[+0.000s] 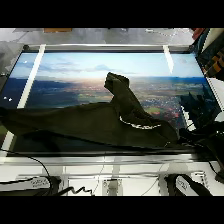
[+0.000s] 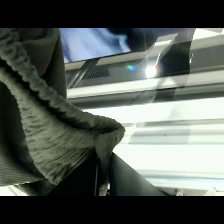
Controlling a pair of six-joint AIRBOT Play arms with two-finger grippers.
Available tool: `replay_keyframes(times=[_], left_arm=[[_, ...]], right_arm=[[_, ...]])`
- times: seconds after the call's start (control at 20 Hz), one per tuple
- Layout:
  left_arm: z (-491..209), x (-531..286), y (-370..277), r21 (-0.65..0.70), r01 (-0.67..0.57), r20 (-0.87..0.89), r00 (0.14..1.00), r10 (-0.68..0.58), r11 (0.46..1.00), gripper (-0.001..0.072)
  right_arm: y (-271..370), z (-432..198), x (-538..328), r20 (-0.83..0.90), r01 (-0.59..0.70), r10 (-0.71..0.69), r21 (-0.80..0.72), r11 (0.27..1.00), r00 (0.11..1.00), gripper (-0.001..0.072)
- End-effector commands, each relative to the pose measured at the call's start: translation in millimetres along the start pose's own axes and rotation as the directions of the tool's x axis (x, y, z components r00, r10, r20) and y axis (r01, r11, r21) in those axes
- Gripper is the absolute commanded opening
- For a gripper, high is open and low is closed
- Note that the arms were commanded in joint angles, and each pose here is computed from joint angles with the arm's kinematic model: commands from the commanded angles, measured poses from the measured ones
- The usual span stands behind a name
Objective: Fold the clothes and pants, and hang the long-sleeved shirts on hangers.
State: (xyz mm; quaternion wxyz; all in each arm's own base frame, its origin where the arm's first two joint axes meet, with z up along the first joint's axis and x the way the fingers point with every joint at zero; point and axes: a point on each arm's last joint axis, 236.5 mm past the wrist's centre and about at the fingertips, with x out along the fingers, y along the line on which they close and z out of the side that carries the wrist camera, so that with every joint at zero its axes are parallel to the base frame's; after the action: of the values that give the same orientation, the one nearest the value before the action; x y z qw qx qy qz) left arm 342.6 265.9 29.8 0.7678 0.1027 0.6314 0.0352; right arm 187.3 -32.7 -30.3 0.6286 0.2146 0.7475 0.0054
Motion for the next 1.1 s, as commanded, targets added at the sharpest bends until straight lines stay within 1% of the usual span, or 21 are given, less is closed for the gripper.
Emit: replay_keyframes(times=[0.0, 0.05, 0.15, 0.2, 0.25, 0.3, 0.35, 0.4, 0.45, 0.5, 0.55, 0.6, 0.65, 0.7, 0.75, 0.8, 0.9, 0.95, 1.05], left_arm=[[13.1, 11.7, 3.6, 0.071, -0.009, 0.032, 0.999, 0.007, 0.997, 0.0014], [25.9, 7.5, 8.9, 0.103, -0.053, 0.076, 0.996, 0.045, 0.993, 0.0015], [65.6, -13.0, 19.3, 0.122, -0.167, 0.211, 0.968, 0.139, 0.978, 0.0014], [92.6, -33.2, 24.0, 0.118, -0.238, 0.302, 0.933, 0.194, 0.964, 0.0014], [119.9, -57.3, 28.1, 0.083, -0.300, 0.396, 0.885, 0.245, 0.951, 0.0014], [149.2, -88.6, 31.5, 0.012, -0.347, 0.497, 0.816, 0.295, 0.938, 0.0013], [171.2, -116.9, 31.9, -0.044, -0.368, 0.572, 0.753, 0.326, 0.929, 0.0013], [187.0, -140.4, 28.5, -0.069, -0.379, 0.621, 0.708, 0.337, 0.923, 0.0013], [194.1, -152.9, 22.5, -0.083, -0.367, 0.640, 0.693, 0.332, 0.926, 0.0013], [192.4, -153.8, 16.5, -0.088, -0.343, 0.631, 0.707, 0.318, 0.935, 0.0013], [180.1, -139.6, 7.1, -0.071, -0.295, 0.578, 0.766, 0.281, 0.953, 0.0013], [159.0, -115.1, -0.4, -0.045, -0.240, 0.487, 0.842, 0.231, 0.970, 0.0012], [127.8, -83.0, -6.6, -0.023, -0.177, 0.355, 0.919, 0.173, 0.984, 0.0012], [93.1, -53.2, -9.1, -0.010, -0.126, 0.215, 0.968, 0.125, 0.992, 0.0012], [54.7, -23.8, -12.1, -0.028, -0.062, 0.078, 0.995, 0.064, 0.998, 0.0012], [24.2, -0.3, -16.8, -0.060, 0.000, -0.016, 1.000, -0.001, 0.998, 0.0013], [-25.9, 37.9, -27.8, -0.098, 0.109, -0.131, 0.984, -0.122, 0.989, 0.0013], [-48.1, 51.1, -31.2, -0.131, 0.139, -0.177, 0.971, -0.161, 0.982, 0.0013], [-80.0, 65.6, -31.2, -0.183, 0.161, -0.235, 0.951, -0.202, 0.970, 0.0013]], right_arm=[[-4.4, -9.8, -0.2, -0.041, 0.018, -0.018, 0.000, 1.000, 0.999, 0.0030], [-3.8, -7.7, -0.2, -0.032, 0.015, -0.015, 0.001, 1.000, 0.999, 0.0030], [2.9, 2.2, -0.1, 0.010, -0.013, 0.013, 0.001, 1.000, 1.000, 0.0030], [6.8, 8.5, -1.3, 0.037, -0.029, 0.028, 0.001, 1.000, 0.999, 0.0031], [10.6, 15.2, -4.7, 0.065, -0.041, 0.041, -0.001, 0.999, 0.997, 0.0031], [13.3, 21.4, -10.0, 0.090, -0.047, 0.048, -0.006, 0.999, 0.995, 0.0031], [14.7, 28.1, -17.9, 0.118, -0.045, 0.046, -0.013, 0.999, 0.992, 0.0031], [15.5, 33.5, -25.8, 0.142, -0.039, 0.042, -0.020, 0.999, 0.989, 0.0031], [16.5, 39.2, -34.7, 0.167, -0.033, 0.037, -0.028, 0.999, 0.985, 0.0030], [17.5, 44.0, -42.8, 0.190, -0.027, 0.033, -0.035, 0.999, 0.981, 0.0031], [18.5, 48.1, -50.5, 0.210, -0.022, 0.030, -0.041, 0.999, 0.977, 0.0031], [19.0, 50.8, -56.0, 0.224, -0.017, 0.027, -0.046, 0.999, 0.974, 0.0031], [19.4, 52.5, -59.4, 0.233, -0.013, 0.025, -0.050, 0.999, 0.972, 0.0031], [19.3, 52.5, -59.6, 0.233, -0.013, 0.024, -0.050, 0.999, 0.972, 0.0031], [17.4, 51.8, -59.1, 0.229, -0.006, 0.017, -0.048, 0.999, 0.973, 0.0031], [15.4, 50.9, -59.0, 0.226, 0.003, 0.008, -0.047, 0.999, 0.974, 0.0031], [13.4, 49.8, -57.5, 0.220, 0.009, 0.001, -0.045, 0.999, 0.975, 0.0031], [12.5, 50.3, -54.6, 0.221, 0.009, 0.000, -0.042, 0.999, 0.975, 0.0031], [10.0, 48.7, -44.5, 0.209, 0.006, 0.001, -0.031, 1.000, 0.978, 0.0031]])
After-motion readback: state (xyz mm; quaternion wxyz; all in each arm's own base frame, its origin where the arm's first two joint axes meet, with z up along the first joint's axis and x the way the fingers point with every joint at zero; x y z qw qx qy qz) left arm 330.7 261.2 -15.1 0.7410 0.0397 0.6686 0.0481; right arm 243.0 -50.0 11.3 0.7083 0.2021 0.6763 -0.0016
